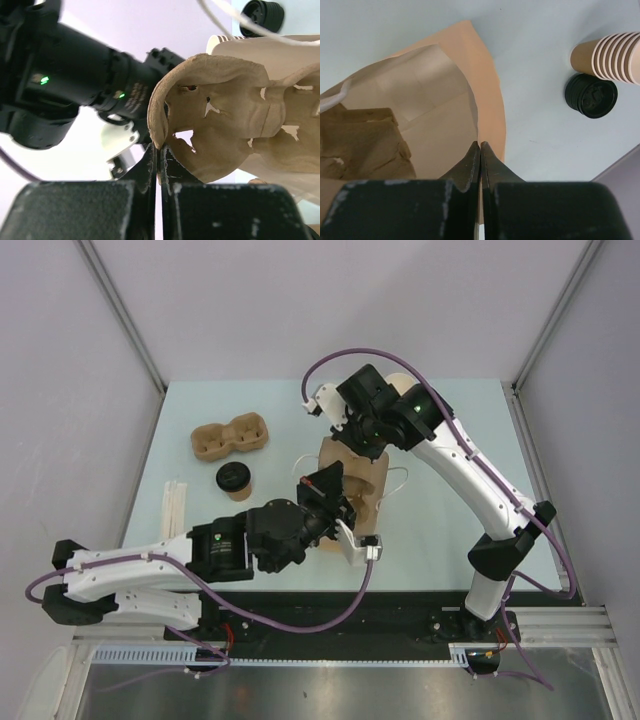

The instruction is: Pack the takeout coffee

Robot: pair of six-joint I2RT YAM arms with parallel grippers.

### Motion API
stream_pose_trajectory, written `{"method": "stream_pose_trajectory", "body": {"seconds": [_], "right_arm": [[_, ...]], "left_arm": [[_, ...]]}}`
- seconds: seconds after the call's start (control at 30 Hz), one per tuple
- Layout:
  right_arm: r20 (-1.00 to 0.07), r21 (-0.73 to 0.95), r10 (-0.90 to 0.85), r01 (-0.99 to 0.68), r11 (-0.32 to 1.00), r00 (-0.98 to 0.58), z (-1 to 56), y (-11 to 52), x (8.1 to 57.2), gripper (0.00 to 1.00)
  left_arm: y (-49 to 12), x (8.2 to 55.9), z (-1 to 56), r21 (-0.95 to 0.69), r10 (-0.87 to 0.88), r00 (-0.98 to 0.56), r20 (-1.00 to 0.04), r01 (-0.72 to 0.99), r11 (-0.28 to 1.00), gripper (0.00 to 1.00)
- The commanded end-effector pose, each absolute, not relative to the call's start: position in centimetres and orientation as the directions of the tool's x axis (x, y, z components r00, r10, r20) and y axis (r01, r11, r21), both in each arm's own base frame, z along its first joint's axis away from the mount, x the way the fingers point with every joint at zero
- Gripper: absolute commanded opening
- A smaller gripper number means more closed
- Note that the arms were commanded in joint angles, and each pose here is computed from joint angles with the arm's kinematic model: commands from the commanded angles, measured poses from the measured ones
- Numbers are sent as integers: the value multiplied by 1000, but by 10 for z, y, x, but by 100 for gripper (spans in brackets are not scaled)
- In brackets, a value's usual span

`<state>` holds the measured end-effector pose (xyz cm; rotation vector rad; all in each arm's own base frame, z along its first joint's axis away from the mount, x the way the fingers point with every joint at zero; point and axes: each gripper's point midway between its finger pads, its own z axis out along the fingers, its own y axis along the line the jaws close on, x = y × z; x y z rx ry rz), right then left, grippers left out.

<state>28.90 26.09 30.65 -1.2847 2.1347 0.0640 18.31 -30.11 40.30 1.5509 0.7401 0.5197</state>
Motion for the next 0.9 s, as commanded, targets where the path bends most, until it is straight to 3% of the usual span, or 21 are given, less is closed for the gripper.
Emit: {"method": "stream_pose_trajectory", "body": {"seconds": [0.0,0.33,0.53,0.87], "right_arm": [[-574,-260,-762,-816,516,-299,325,261,276,0],[-579,-257,-768,-832,491,-274,326,268,267,0],[-577,-262,-773,-836,482,-264,326,272,265,0],[-578,-278,-771,-823,495,-269,326,272,271,0]], "left_arm": [[-302,187,398,989,734,670,-109,148,12,0],[-301,210,367,961,756,624,-197,275,23,0],[-300,219,344,947,787,587,-190,322,-12,0],[-276,211,367,935,814,542,-209,355,3,0]]}}
